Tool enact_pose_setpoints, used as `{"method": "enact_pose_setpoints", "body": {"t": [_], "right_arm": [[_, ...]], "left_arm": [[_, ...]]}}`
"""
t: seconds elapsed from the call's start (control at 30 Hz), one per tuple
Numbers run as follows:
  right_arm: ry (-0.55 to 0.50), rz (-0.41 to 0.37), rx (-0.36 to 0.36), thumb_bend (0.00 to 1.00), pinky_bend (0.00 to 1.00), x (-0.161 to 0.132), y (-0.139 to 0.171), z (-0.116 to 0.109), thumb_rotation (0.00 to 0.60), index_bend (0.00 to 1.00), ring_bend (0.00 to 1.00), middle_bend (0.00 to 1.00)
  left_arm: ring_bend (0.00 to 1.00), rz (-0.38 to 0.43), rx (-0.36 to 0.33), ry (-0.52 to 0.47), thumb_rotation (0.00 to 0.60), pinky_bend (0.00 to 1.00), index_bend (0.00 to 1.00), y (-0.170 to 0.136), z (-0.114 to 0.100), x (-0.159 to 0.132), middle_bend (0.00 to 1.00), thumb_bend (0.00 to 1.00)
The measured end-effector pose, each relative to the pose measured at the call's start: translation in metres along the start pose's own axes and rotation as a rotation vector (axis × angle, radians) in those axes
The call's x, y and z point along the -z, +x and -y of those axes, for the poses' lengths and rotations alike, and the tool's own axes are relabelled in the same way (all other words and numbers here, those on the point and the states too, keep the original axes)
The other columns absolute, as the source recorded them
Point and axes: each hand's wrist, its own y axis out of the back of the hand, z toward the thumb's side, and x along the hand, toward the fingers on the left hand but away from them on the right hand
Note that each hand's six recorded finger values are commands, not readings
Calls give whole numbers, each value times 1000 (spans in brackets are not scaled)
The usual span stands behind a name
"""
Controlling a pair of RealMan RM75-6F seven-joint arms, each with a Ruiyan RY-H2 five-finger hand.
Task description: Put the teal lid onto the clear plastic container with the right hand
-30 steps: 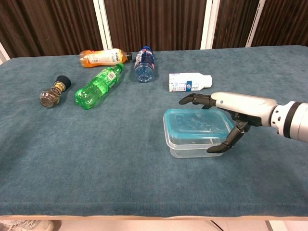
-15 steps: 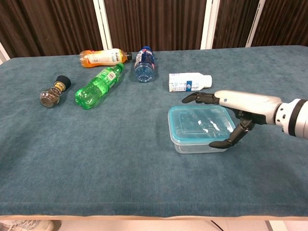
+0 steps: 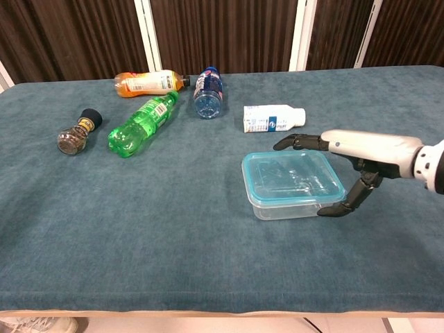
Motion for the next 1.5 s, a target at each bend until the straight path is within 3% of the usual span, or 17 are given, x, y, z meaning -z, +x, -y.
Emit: {"method": "enact_pose_setpoints", "body": {"t": [0.17,0.23,0.3,0.5,0.7,0.9,1.5], "right_arm": [[-6,-25,-3,379,38,-13,16,-7,600,5,0,0],[-17,-41,13,387,126,-22,22,-12,600,73,14,35],[-15,-50,47,432,290,-28,24,-18,600,256,132,164],[52,-45,142,478,452,-34,22,-29,600,490,324,326],[170,-15,176,481,533,-35,3,-25,600,517,403,368],[245,40,185,483,536,-35,-24,-12,600,519,409,371],[224,30,155,483,536,-32,-39,7,600,519,409,370]], "left_arm": [[64,0,-1,0,600,265,207,0,0,0,87,446],[64,0,1,1,600,265,207,0,0,0,87,445],[64,0,3,2,600,266,207,1,1,0,88,445],[65,1,5,3,600,265,207,1,1,-1,89,446],[65,1,6,2,600,265,207,1,1,0,89,446],[65,2,9,3,600,265,207,0,1,-1,90,446],[77,4,5,0,600,266,207,-1,0,-1,91,446]]}}
